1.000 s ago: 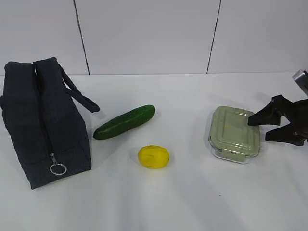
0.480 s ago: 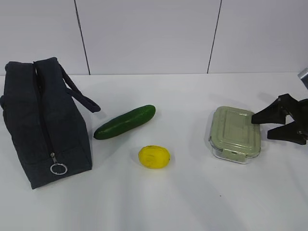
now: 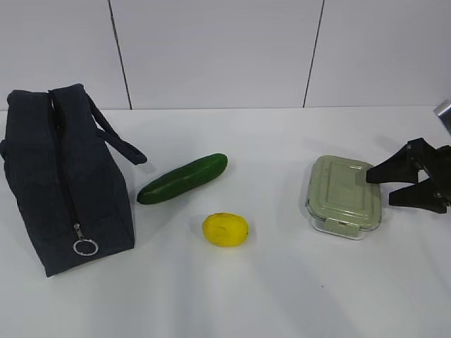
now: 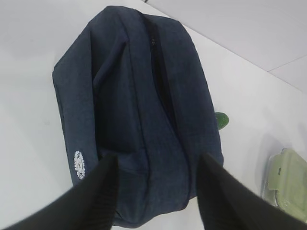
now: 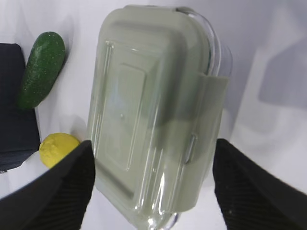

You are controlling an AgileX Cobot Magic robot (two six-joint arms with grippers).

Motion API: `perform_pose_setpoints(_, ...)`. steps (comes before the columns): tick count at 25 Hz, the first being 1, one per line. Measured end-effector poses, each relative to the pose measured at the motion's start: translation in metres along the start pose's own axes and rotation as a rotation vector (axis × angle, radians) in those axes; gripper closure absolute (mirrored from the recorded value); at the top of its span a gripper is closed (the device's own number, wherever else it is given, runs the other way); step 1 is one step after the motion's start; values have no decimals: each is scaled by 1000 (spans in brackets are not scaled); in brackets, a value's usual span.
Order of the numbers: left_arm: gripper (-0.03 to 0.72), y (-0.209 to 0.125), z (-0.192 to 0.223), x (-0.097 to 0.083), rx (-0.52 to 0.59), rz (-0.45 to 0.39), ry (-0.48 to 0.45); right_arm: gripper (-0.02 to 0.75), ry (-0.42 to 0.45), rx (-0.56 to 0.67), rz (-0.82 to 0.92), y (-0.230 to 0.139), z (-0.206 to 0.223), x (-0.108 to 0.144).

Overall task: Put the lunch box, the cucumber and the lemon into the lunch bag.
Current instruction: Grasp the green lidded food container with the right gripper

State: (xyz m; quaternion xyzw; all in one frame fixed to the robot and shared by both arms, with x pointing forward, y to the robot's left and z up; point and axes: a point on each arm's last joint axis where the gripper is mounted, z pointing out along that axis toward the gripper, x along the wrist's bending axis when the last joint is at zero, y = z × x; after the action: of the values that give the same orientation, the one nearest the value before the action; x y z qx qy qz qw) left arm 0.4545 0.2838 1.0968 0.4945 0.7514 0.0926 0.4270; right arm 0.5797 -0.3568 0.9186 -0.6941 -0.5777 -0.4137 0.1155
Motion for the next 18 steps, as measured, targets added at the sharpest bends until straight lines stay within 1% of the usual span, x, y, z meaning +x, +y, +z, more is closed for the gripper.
perform_pose_setpoints(8, 304, 0, 0, 0, 0, 0, 0, 160, 9, 35, 40, -5, 11, -11)
perform_pose_setpoints(14, 304, 0, 0, 0, 0, 0, 0, 159, 24, 21, 43, -4, 12, -12)
perform_pose_setpoints(18, 304, 0, 0, 0, 0, 0, 0, 159, 31, 26, 53, -5, 17, -17)
